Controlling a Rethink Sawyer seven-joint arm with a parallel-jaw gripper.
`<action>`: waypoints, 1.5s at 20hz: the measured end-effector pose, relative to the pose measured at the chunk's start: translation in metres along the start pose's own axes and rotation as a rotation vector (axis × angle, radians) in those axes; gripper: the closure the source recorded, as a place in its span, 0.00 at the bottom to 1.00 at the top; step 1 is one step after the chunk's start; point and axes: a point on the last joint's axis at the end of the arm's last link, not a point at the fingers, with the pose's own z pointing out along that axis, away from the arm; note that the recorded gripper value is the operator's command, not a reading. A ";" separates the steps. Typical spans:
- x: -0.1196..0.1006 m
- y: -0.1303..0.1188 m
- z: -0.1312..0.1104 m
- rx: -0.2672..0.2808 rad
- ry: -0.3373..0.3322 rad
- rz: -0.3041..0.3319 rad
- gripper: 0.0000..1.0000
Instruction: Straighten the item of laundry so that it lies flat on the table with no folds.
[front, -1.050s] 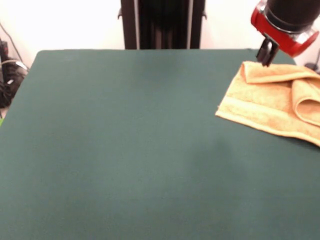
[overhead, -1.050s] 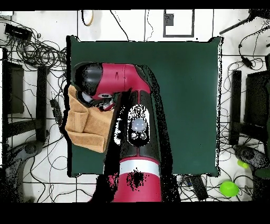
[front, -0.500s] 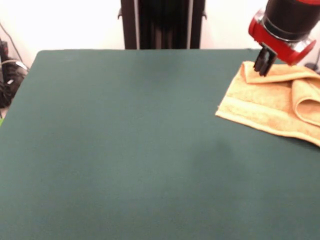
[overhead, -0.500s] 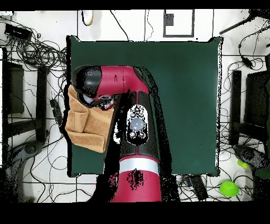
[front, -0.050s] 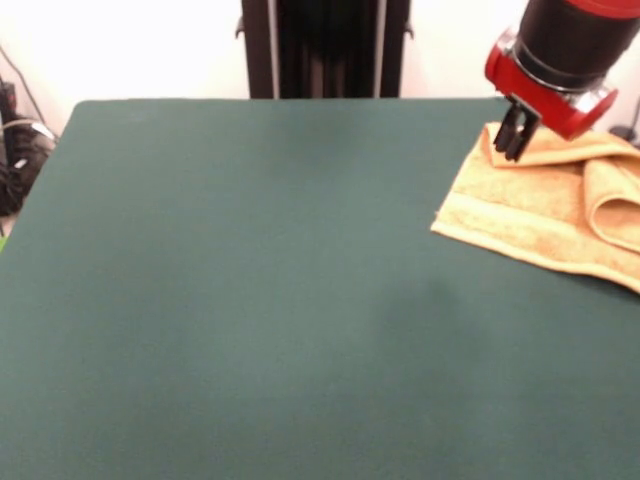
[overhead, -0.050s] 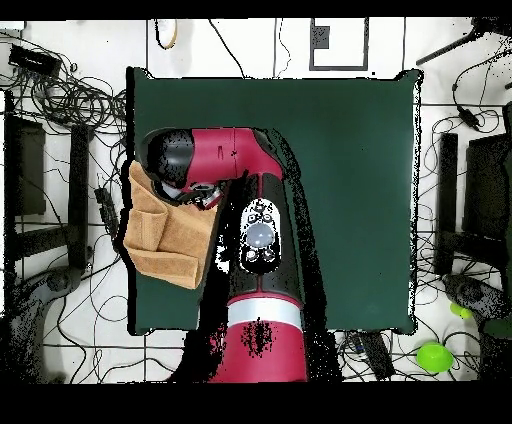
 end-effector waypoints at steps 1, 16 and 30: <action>0.000 0.000 0.001 0.001 0.000 0.000 1.00; 0.003 0.003 0.061 0.036 0.026 -0.007 1.00; 0.013 -0.001 0.128 0.094 0.070 -0.015 1.00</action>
